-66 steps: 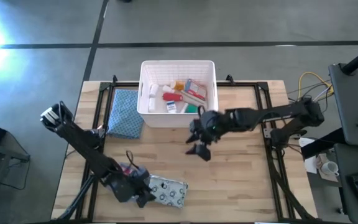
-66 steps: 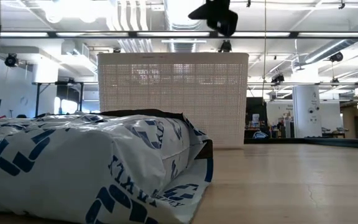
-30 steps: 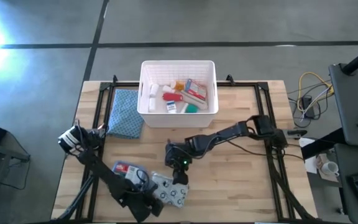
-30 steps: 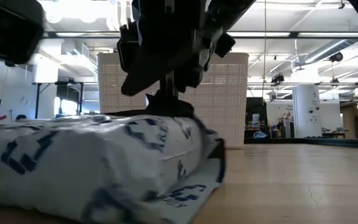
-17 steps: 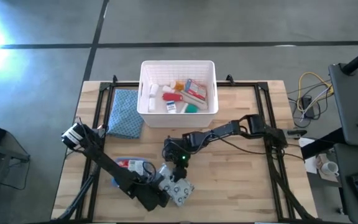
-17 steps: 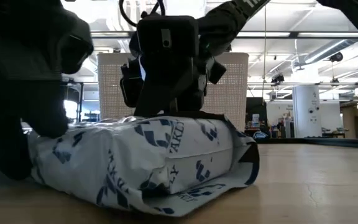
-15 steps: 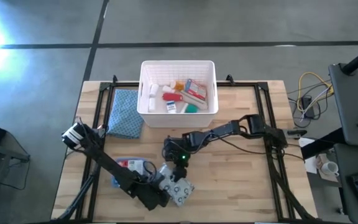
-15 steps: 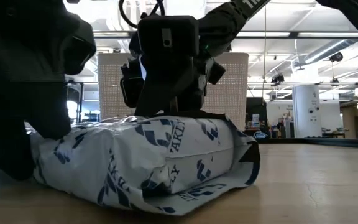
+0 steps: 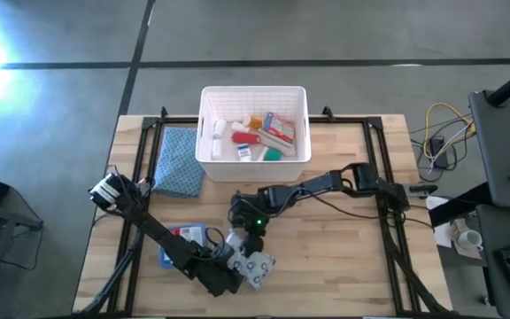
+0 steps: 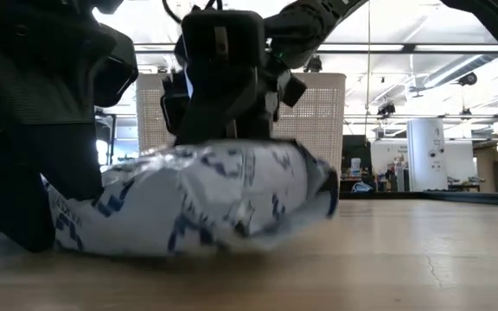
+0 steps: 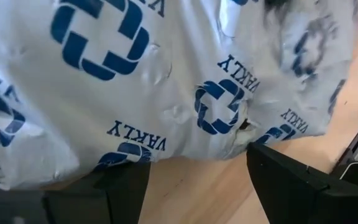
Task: Pick & place medical supplies in basket/bin
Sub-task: Put the white mailer bag in the white bin
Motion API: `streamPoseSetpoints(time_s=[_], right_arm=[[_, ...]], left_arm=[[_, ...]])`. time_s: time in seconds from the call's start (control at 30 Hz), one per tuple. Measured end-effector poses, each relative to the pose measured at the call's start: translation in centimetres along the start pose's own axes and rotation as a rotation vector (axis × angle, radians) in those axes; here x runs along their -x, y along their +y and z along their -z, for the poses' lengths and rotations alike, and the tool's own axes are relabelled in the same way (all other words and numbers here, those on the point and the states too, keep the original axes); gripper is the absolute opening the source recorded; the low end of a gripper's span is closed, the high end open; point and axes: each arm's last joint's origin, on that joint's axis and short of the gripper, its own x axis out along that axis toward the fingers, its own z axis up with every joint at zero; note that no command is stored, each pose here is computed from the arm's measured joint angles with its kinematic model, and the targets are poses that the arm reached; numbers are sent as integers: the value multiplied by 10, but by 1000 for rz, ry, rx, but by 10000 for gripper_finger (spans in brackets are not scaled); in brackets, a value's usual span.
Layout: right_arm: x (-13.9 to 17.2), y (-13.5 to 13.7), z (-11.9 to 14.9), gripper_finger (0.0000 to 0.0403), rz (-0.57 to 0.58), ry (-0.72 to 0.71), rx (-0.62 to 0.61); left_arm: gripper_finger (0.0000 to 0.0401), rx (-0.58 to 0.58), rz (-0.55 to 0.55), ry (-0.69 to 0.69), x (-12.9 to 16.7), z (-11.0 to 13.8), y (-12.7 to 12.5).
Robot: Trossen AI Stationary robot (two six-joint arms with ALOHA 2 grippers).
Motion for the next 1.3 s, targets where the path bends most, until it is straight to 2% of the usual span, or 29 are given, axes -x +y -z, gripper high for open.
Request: streamPoseSetpoints(time_s=[0.23, 0.33, 0.53, 0.7, 0.87, 1.0, 1.03, 1.13, 1.3], right_arm=[[14, 18, -4, 191, -21, -39, 48], [19, 23, -4, 173, 8, -57, 50], [37, 39, -4, 166, 58, -112, 77], [69, 69, -1, 164, 135, -216, 153], [119, 101, 3, 163, 233, -392, 206], [165, 125, 9, 162, 309, -581, 233], [178, 132, 11, 162, 326, -636, 241], [214, 147, 19, 162, 451, -825, 262], [272, 155, 35, 162, 687, -1077, 233]], left_arm=[[246, -17, 0, -1, 5, -1, -4], [246, -48, -33, -28, 9, -3, -8], [246, -105, -131, -83, 23, -9, -16], [246, -160, -248, -157, 53, -20, -34], [246, -255, -399, -283, 102, -37, -53], [246, -312, -478, -382, 151, -54, -68], [246, -312, -480, -411, 163, -58, -71], [246, -305, -345, -520, 191, -70, -85], [246, -318, -288, -605, 226, -82, -87]])
